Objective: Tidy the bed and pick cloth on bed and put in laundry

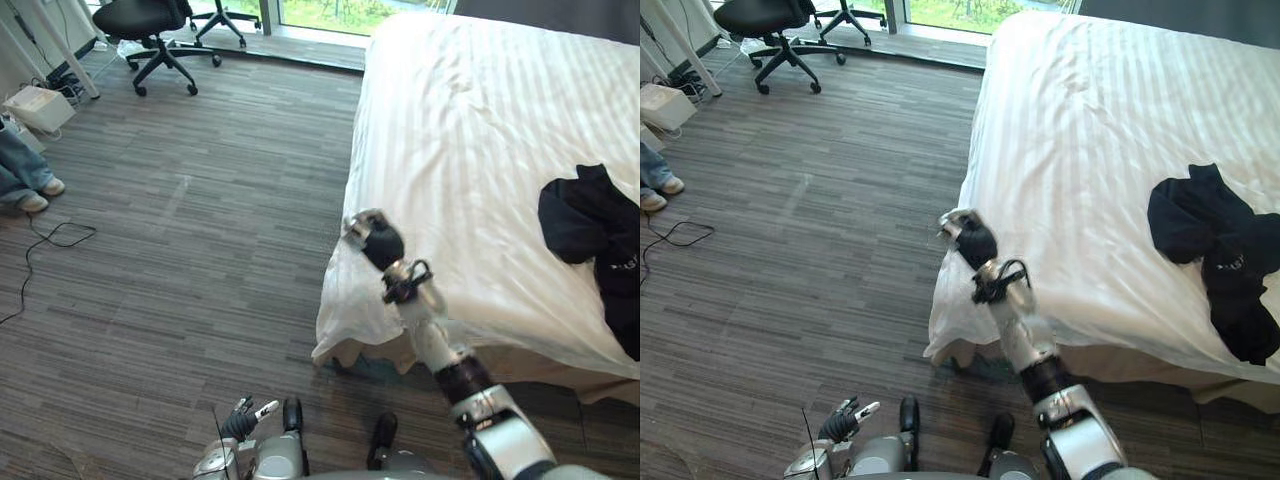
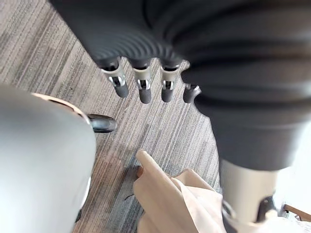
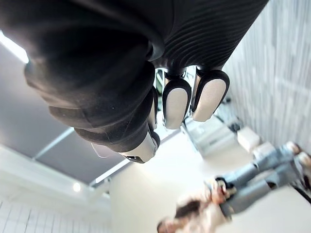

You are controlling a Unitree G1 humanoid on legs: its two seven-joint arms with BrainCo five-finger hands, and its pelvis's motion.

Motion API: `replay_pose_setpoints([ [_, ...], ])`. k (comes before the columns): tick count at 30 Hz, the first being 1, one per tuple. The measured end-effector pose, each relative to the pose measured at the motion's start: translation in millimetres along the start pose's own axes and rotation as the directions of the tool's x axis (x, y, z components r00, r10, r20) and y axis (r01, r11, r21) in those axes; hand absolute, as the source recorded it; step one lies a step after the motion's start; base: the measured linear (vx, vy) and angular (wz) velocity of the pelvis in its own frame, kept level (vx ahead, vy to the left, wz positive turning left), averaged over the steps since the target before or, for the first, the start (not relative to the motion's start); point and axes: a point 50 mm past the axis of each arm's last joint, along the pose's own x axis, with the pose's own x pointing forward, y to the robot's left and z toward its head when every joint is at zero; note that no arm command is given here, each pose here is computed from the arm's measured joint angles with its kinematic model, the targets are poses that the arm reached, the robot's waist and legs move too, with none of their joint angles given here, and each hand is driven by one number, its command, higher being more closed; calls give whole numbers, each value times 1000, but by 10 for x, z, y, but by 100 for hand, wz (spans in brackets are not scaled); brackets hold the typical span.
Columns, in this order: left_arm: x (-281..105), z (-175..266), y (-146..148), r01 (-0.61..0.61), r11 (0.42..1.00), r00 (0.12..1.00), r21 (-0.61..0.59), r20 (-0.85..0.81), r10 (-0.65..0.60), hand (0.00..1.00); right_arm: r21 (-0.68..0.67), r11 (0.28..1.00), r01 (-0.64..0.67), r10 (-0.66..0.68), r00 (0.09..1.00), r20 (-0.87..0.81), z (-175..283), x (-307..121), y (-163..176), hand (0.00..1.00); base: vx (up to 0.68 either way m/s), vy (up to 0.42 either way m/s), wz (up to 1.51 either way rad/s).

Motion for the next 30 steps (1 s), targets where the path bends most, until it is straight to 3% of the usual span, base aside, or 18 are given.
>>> replay_pose_setpoints([
  [5,100,372,-165,75,997,990,-34,125,-70,0,-77,962,262,-262,965,7,524,-36,-682,100,-18,13,-16],
  [12,100,419,-342,136,989,978,-66,168,-123,0,19,926,378,-374,909,184,744,-454,-1009,100,92,-14,-11],
  [16,99,401,-354,135,988,980,-68,159,-123,0,180,851,493,-522,833,186,184,-1208,-1156,100,136,-26,-23],
  [18,99,401,-339,131,989,981,-70,156,-119,0,229,772,593,-620,781,69,-295,-1673,-1150,100,159,-33,-37],
  [19,100,392,-341,130,989,982,-71,148,-119,0,247,697,673,-686,726,-46,-645,-2053,-1111,100,165,-28,-29],
  [20,98,372,-350,129,989,983,-76,139,-118,0,244,622,744,-733,663,-153,-936,-2399,-1038,0,168,-26,-27],
  [23,82,273,-314,95,989,990,-116,115,-81,0,173,442,880,-759,469,-451,-1567,-3263,-747,0,168,-29,-57],
  [25,58,198,-276,68,988,993,-140,107,-53,0,130,390,912,-712,388,-586,-1804,-3615,-566,0,108,-28,-62],
  [28,32,142,-217,5,991,994,-137,111,10,0,74,421,904,-601,339,-723,-2011,-3940,-302,0,148,-58,-58],
  [30,-14,31,-181,-24,988,995,-154,87,38,0,-5,540,842,-564,357,-745,-1951,-3873,-413,0,-5,-68,-110],
])
